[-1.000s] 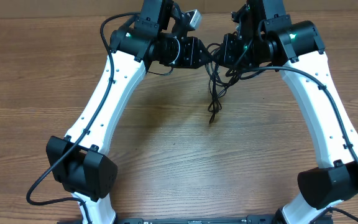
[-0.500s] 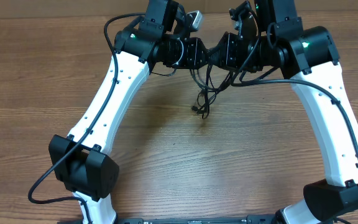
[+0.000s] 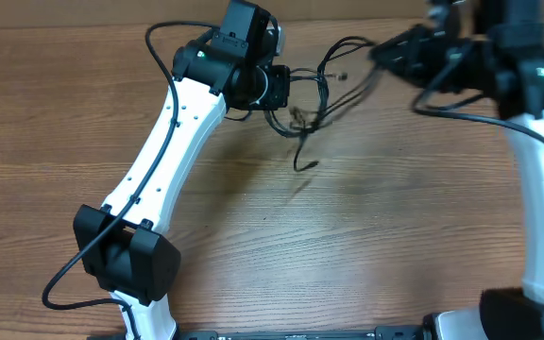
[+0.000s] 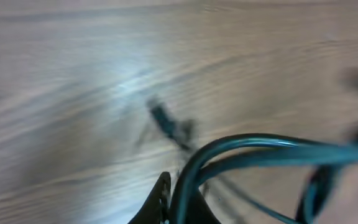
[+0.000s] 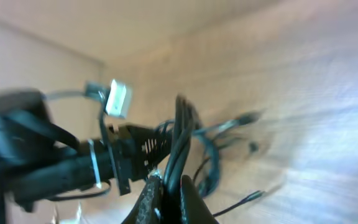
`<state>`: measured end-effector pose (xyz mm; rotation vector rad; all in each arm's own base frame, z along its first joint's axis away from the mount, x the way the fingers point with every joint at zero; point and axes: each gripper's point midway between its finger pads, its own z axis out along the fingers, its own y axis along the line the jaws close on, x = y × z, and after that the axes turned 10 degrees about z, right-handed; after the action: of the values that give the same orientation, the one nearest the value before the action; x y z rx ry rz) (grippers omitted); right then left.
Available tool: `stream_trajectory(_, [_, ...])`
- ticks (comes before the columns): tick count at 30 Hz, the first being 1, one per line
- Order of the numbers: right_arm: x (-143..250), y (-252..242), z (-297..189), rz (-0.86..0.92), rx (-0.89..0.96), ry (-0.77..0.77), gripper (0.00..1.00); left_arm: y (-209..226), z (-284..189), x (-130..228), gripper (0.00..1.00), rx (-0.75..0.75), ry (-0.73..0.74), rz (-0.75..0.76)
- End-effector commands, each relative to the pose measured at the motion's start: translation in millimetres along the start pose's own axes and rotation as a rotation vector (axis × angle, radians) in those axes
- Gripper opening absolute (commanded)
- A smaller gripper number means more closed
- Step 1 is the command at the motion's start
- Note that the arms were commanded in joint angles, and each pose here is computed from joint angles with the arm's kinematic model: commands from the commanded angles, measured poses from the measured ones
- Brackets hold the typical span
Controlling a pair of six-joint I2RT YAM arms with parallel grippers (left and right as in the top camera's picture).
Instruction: Untangle cables
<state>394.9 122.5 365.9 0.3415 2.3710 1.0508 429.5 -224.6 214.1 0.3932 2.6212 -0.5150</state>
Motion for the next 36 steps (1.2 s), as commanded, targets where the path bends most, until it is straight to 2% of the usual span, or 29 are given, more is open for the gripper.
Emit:
stream_trajectory(1, [-29,15,-77,-0.042,-0.1,-0.193,0.04,58,-7,-8,0.04,-0.193,-0.023,-0.001])
stream_trajectory(9, [-77,-41,-143,0.042,0.032,-0.445,0.04,92,-17,-14,0.04,-0.228,-0.037,0.046])
stream_trajectory(10, [-81,-53,-148,0.07,0.079,-0.471,0.04,96,-18,-15,0.04,-0.238,-0.038,0.046])
stream_trajectory(14, [-84,-127,-178,0.216,0.462,-0.617,0.04,109,-24,-17,0.04,-0.249,-0.05,0.025])
stream_trajectory(22, [-59,-142,-172,0.275,0.533,-0.526,0.04,100,-37,-30,0.04,-0.214,-0.116,0.056])
stream_trajectory(24, [-55,-136,-166,0.256,0.495,-0.488,0.04,89,-44,-34,0.04,-0.173,-0.142,0.073])
stream_trajectory(26, [-50,-117,-153,0.158,0.388,-0.406,0.05,72,-55,-38,0.04,-0.099,-0.172,0.124])
stream_trajectory(28, [-42,-95,-141,0.066,0.265,-0.332,0.17,54,-67,-41,0.04,-0.028,-0.203,0.169])
stream_trajectory(29, [-35,-76,-135,0.002,0.164,-0.279,0.27,34,-83,-43,0.04,0.053,-0.241,0.226])
stream_trajectory(31, [-28,-61,-130,-0.045,0.081,-0.236,0.34,14,-99,-44,0.04,0.131,-0.28,0.281])
stream_trajectory(36, [-6,-32,-106,-0.114,-0.023,-0.124,0.62,-45,-167,-47,0.04,0.356,-0.444,0.417])
